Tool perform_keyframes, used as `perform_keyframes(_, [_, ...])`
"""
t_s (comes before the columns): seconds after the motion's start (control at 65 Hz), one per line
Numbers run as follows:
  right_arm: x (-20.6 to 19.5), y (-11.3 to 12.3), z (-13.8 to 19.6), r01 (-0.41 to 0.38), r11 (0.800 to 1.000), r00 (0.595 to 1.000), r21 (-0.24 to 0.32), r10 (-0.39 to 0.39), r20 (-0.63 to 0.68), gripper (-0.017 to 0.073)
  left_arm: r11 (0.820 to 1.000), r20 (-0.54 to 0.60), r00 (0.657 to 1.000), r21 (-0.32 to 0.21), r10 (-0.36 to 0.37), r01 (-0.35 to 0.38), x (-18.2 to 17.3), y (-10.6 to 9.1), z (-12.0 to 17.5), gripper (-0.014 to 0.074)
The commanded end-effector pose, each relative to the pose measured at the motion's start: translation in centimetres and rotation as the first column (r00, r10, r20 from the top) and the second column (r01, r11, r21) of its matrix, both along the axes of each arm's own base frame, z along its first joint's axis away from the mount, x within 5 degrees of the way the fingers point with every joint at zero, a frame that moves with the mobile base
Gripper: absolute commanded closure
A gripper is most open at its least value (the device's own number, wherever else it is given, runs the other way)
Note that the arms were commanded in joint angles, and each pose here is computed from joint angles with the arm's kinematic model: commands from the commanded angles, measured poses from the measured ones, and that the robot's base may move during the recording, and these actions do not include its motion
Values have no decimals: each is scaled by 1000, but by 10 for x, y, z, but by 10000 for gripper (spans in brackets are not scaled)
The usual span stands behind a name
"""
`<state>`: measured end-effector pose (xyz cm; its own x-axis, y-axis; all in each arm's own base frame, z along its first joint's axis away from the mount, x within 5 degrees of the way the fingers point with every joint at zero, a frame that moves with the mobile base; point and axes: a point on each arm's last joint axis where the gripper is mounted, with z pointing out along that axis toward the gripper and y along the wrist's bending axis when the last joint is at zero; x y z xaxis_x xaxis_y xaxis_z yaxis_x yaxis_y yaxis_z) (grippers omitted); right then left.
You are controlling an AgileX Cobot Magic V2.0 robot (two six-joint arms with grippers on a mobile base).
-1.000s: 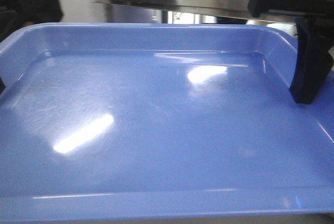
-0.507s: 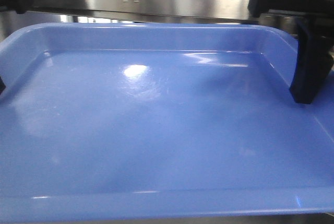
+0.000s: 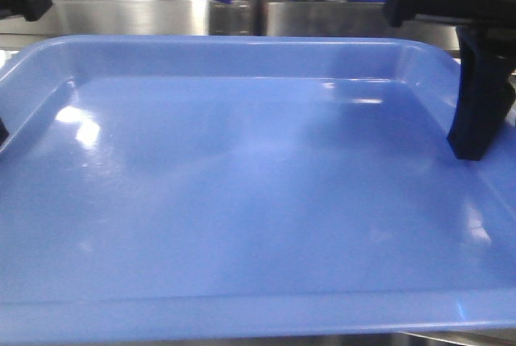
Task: Grab blue tray and place on right shelf
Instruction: 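Hold the tray with both grippers while driving to the shelf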
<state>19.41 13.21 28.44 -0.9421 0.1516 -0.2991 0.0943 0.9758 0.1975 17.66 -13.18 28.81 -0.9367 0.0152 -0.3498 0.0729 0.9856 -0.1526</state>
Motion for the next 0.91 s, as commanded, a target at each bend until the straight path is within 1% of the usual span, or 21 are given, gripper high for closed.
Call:
perform_keyframes(0.0, [2,-2,14,1,1000,997,26,-3,73,316,999,57,998,-49,-3,6,-1,-3,14,538])
perform_keyframes(0.892, [2,-2,14,2,1000,997,26,-3,73,316,999,56,998,-48,-3,6,-1,-3,14,538])
